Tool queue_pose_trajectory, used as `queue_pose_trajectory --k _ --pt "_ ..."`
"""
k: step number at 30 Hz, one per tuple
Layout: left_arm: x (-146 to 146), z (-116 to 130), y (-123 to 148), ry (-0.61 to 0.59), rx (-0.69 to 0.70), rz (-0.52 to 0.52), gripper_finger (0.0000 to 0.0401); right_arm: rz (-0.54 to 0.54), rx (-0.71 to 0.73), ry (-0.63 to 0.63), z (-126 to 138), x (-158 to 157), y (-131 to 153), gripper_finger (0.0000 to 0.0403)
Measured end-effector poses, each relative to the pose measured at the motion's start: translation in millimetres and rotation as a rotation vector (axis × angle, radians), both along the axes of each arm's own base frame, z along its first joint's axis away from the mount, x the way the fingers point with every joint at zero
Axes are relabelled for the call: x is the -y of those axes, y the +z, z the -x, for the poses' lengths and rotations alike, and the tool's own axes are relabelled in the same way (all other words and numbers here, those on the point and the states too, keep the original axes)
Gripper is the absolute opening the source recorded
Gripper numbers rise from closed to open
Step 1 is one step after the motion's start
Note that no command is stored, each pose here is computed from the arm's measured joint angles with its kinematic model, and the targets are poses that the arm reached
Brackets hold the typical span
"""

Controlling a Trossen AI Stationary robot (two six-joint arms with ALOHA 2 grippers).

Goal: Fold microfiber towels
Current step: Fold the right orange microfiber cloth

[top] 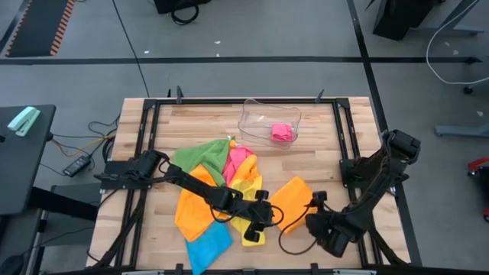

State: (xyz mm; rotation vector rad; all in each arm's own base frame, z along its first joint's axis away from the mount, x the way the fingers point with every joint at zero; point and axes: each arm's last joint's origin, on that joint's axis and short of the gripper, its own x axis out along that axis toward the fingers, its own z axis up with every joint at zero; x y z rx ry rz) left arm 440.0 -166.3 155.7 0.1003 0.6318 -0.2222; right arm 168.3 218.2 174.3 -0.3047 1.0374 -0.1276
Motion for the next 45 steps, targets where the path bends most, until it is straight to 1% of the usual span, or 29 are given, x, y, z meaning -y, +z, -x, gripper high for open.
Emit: queue_pose_trajectory --k 4,7,11,13,16,18,21,25,30,33,35,40,43,45 --pt "0.2 0.1 0.0 -0.002 0.0 -0.001 0.0172 -0.052 0.187 0.056 -8.5 -11.9 -1.6 0.0316" --pt "0.0 0.0 0.0 0.004 -0.001 0.005 0.0172 -0.074 0.274 0.115 -18.2 -19.4 -11.7 0.0316" --pt "0.0 0.0 0.0 0.005 -0.002 0.007 0.0173 -0.074 0.348 0.161 -33.6 -28.0 -32.8 0.0316" --pt "0.2 0.1 0.0 0.005 -0.002 0.007 0.0172 -0.058 0.36 0.159 -41.8 -31.5 -45.0 0.0316" --pt "0.8 0.3 0.0 0.006 -0.003 0.011 0.0173 -0.017 0.331 0.152 -50.8 -35.8 -60.7 0.0316" --pt "2.3 0.9 0.0 0.003 -0.003 0.011 0.0173 0.002 0.314 0.156 -52.2 -38.2 -70.9 0.0313" --pt "2.7 1.0 0.1 0.0 -0.002 0.008 0.0172 0.016 0.284 0.142 -49.3 -38.9 -82.8 0.0298" --pt "3.0 1.2 0.0 -0.002 -0.003 0.007 0.0173 0.016 0.262 0.112 -41.7 -39.3 -84.3 0.0266" --pt "2.9 1.2 -0.1 -0.002 -0.003 0.006 0.0172 0.067 0.199 0.111 -31.1 -32.3 -78.0 0.0214" --pt "2.8 1.1 0.0 -0.002 -0.003 0.006 0.0173 0.087 0.16 0.083 -26.7 -26.0 -74.8 0.0173" --pt "2.9 1.1 0.0 -0.002 -0.003 0.006 0.0173 0.094 0.145 0.073 -24.5 -23.1 -72.0 0.0138" --pt "3.2 0.2 1.2 -0.002 0.012 0.012 0.0172 0.068 0.169 0.077 -24.9 -23.7 -62.4 0.0048" --pt "3.3 -0.1 1.6 -0.002 0.017 0.014 0.0173 0.059 0.174 0.076 -25.0 -23.7 -59.9 0.0016" --pt "3.4 0.0 1.6 -0.002 0.016 0.014 0.0173 0.052 0.16 0.087 -24.7 -24.1 -59.7 0.0009"
